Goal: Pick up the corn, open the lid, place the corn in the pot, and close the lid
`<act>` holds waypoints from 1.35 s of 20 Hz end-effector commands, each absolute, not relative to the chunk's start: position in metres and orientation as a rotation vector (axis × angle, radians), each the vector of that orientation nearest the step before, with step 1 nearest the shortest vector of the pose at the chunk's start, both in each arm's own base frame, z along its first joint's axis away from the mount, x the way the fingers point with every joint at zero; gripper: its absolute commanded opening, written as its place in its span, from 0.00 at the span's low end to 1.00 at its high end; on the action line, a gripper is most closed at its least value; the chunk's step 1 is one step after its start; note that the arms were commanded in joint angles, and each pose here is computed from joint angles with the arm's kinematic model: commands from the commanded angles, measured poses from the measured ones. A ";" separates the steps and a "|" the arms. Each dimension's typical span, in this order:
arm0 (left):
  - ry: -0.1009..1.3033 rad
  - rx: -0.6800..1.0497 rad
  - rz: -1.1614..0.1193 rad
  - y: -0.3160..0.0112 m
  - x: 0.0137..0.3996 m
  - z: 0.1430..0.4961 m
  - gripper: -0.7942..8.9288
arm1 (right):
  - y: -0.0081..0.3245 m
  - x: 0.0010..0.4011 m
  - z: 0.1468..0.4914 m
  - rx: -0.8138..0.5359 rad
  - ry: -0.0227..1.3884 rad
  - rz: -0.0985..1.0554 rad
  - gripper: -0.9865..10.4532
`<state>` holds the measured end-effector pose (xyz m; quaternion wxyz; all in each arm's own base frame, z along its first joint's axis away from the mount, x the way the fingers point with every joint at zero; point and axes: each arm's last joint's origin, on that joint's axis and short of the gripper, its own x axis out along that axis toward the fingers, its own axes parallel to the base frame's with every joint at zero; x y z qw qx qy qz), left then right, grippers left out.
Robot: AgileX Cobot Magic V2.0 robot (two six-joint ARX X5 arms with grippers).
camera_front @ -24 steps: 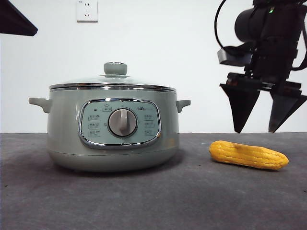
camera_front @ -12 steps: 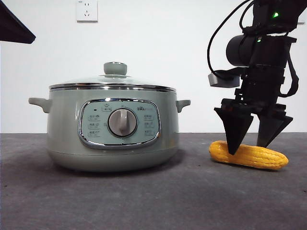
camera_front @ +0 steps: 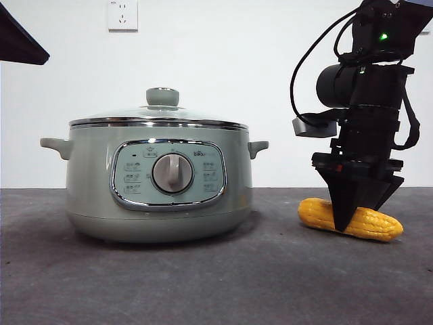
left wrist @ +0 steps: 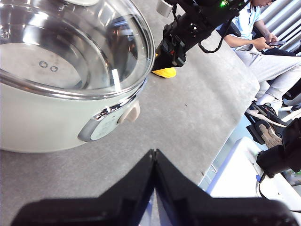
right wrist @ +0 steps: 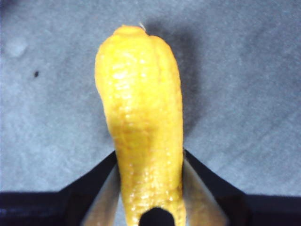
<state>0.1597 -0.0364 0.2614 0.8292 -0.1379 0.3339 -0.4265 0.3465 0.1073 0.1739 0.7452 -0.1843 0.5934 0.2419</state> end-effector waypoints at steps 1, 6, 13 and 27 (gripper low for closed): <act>0.705 -0.280 -0.897 -0.037 0.160 0.261 0.08 | 0.108 0.347 0.172 -0.379 1.322 0.513 0.07; 0.718 -0.281 -0.828 -0.036 0.166 0.269 0.08 | 0.104 0.337 0.220 -0.312 1.278 0.460 0.07; 0.775 -0.120 -0.687 -0.056 0.202 0.319 0.08 | 0.086 0.276 0.309 -0.191 1.140 0.388 0.08; 0.964 0.202 -0.560 -0.143 0.324 0.365 0.73 | 0.042 0.131 0.391 -0.107 0.978 0.356 0.08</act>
